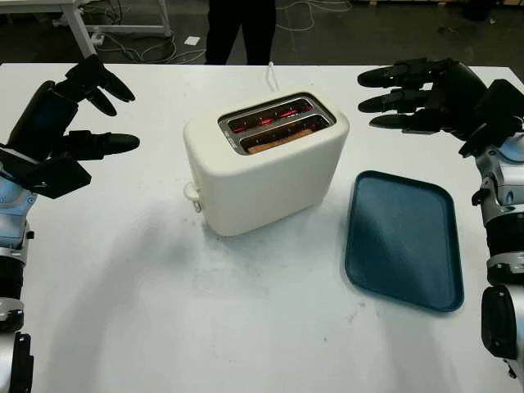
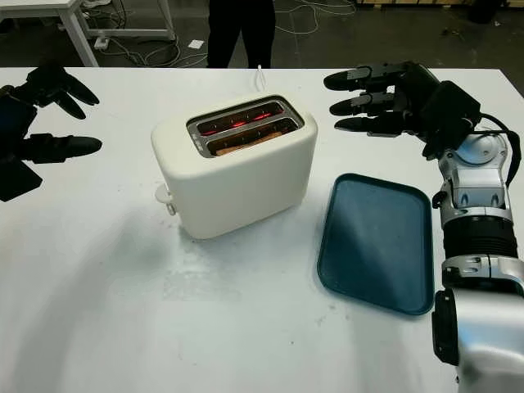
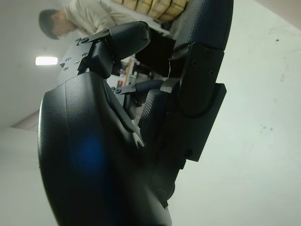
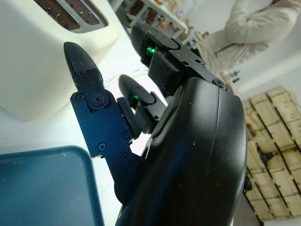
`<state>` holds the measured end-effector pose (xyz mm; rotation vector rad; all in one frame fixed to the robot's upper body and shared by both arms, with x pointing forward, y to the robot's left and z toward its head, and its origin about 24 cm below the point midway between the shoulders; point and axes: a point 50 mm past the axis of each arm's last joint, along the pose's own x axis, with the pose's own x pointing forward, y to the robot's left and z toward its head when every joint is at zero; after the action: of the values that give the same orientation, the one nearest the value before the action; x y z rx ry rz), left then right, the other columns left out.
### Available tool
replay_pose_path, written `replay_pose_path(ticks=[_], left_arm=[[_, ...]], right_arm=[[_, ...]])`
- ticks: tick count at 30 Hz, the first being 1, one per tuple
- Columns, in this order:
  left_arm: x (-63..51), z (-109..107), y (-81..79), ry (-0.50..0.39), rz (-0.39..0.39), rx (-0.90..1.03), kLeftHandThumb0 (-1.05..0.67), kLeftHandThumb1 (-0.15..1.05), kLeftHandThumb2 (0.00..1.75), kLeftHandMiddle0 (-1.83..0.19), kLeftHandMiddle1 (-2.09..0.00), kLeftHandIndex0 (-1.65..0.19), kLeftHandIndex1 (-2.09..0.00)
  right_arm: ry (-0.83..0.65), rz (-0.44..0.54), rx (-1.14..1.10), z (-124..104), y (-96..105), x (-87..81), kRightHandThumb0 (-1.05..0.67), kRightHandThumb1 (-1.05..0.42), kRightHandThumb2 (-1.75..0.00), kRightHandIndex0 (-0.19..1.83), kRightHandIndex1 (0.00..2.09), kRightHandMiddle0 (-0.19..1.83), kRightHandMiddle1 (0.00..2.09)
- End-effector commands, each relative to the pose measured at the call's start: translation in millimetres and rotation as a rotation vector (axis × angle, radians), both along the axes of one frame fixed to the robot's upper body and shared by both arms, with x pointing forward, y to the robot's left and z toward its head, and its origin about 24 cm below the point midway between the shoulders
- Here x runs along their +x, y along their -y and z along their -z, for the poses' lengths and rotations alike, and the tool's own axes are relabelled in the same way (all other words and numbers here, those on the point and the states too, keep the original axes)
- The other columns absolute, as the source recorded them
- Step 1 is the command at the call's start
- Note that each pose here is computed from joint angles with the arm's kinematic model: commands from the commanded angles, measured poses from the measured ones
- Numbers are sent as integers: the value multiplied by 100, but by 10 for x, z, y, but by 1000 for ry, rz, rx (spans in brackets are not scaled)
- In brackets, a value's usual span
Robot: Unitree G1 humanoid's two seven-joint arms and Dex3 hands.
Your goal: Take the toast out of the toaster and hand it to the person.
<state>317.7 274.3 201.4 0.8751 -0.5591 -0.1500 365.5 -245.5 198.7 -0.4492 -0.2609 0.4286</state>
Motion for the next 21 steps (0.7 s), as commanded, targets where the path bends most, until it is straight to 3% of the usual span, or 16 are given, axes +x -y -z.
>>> replay_pose_path(ticks=[1, 21], left_arm=[[5, -21, 9, 13, 4, -9, -95, 92, 14, -28, -161, -16, -149], [-1, -15, 9, 18, 3, -10, -95, 92, 17, -28, -160, -16, -149]], right_arm=[[0, -5, 19, 0, 0, -3, -39, -70, 0, 80, 24, 83, 0], [5, 0, 7, 6, 12, -8, -41, -71, 0, 80, 27, 83, 0]])
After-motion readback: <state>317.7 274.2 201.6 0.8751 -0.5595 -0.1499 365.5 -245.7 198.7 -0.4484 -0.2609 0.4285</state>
